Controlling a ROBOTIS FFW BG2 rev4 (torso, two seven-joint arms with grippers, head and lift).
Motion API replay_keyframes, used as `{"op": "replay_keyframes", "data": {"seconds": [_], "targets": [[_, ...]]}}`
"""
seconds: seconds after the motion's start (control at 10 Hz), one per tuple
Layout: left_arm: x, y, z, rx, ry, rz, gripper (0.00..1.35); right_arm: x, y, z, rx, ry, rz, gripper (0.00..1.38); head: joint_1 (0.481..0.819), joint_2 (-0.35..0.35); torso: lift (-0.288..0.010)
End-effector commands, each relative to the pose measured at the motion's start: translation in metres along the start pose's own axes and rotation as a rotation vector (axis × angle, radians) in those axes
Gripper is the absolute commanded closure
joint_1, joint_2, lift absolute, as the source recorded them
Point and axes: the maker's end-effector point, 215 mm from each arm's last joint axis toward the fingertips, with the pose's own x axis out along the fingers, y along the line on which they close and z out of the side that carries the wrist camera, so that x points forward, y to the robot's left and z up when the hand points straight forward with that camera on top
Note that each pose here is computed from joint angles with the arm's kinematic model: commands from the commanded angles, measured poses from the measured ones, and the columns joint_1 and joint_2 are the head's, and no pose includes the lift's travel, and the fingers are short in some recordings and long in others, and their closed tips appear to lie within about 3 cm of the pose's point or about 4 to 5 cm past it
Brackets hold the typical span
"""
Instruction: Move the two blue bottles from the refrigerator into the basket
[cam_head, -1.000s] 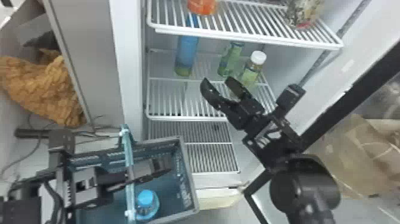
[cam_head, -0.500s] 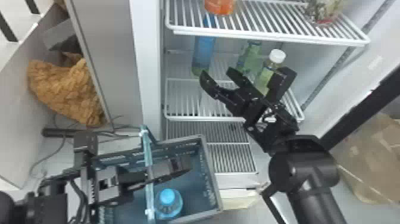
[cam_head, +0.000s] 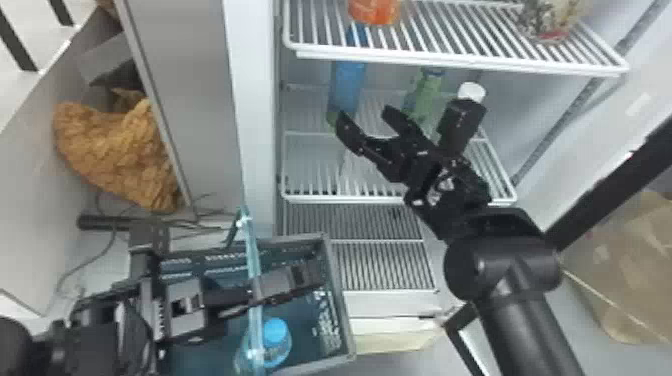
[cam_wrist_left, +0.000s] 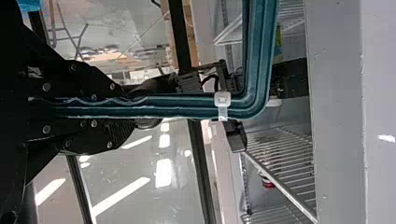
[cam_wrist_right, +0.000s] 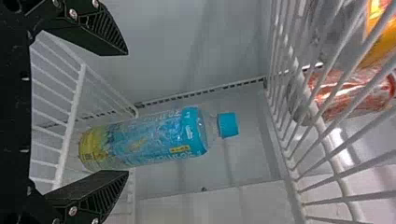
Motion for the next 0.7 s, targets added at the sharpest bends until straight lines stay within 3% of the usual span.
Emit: {"op": "replay_keyframes", "data": {"seconds": [0.0,0.6], "targets": [[0.0,0.0,0.0,-0.001,0.002,-0.001,1.2,0.012,-0.007,0.006,-0.019,-0.002,-0.015,0.15,0.695,-0.141,-0.22],[0.001,-0.003,0.004,0.012,0.01,-0.001,1.2,0.055,-0.021,0.01,-0.044,0.026,-0.061,0.14,0.695,-0.137,-0.22]]}}
